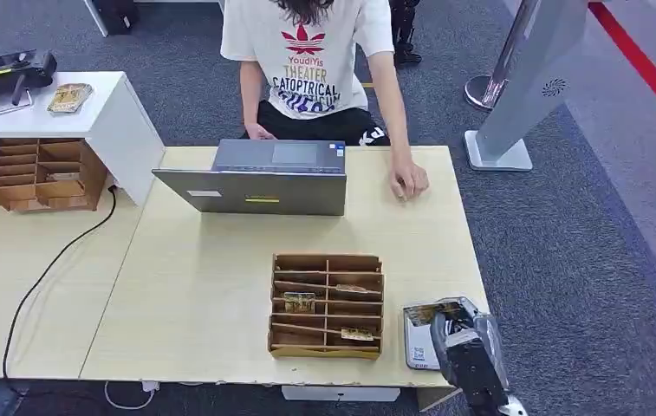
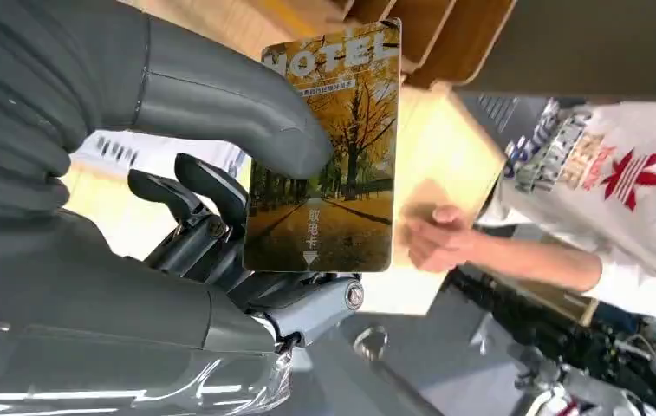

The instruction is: Pass the card to the sensor for recognition and then transmit it.

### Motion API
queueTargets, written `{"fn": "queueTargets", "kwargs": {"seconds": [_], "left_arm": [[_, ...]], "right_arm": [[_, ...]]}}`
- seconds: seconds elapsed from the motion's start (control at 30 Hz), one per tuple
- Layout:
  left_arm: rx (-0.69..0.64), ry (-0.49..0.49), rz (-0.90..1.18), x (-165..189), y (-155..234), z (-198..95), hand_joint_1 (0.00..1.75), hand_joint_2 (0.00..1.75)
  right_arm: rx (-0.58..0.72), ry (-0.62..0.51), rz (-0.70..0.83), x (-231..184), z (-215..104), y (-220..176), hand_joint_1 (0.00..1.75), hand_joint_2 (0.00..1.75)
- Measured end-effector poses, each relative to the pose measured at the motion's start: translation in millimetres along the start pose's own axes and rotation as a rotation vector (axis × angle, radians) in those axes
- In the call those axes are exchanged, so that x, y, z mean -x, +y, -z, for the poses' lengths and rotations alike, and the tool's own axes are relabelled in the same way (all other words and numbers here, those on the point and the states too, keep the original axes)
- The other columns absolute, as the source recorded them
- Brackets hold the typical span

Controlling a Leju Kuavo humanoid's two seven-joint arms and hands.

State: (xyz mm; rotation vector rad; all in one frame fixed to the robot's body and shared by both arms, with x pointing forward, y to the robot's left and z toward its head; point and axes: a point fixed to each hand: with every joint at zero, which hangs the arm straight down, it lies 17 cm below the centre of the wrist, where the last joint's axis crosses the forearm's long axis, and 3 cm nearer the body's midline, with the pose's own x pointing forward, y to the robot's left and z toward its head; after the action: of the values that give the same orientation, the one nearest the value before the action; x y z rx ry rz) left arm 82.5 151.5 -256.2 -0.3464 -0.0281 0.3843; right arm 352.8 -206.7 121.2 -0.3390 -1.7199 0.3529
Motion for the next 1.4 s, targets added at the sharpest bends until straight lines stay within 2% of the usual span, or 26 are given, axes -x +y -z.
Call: {"fn": "queueTargets", "kwargs": {"seconds": [0.4, 1.03, 1.4], "left_arm": [[-0.006, 0.005, 0.011, 2, 0, 0, 0.00, 0.00], [-0.011, 0.018, 0.035, 5, 0, 1, 0.00, 0.00], [-0.012, 0.020, 0.041, 5, -1, 1, 0.00, 0.00]], "right_arm": [[0.049, -0.003, -0.298, 13, -5, -6, 1.75, 1.75], [-0.024, 0.134, -0.412, 73, -17, 14, 1.75, 1.75], [-0.026, 0.162, -0.448, 87, -19, 14, 1.75, 1.75]]}}
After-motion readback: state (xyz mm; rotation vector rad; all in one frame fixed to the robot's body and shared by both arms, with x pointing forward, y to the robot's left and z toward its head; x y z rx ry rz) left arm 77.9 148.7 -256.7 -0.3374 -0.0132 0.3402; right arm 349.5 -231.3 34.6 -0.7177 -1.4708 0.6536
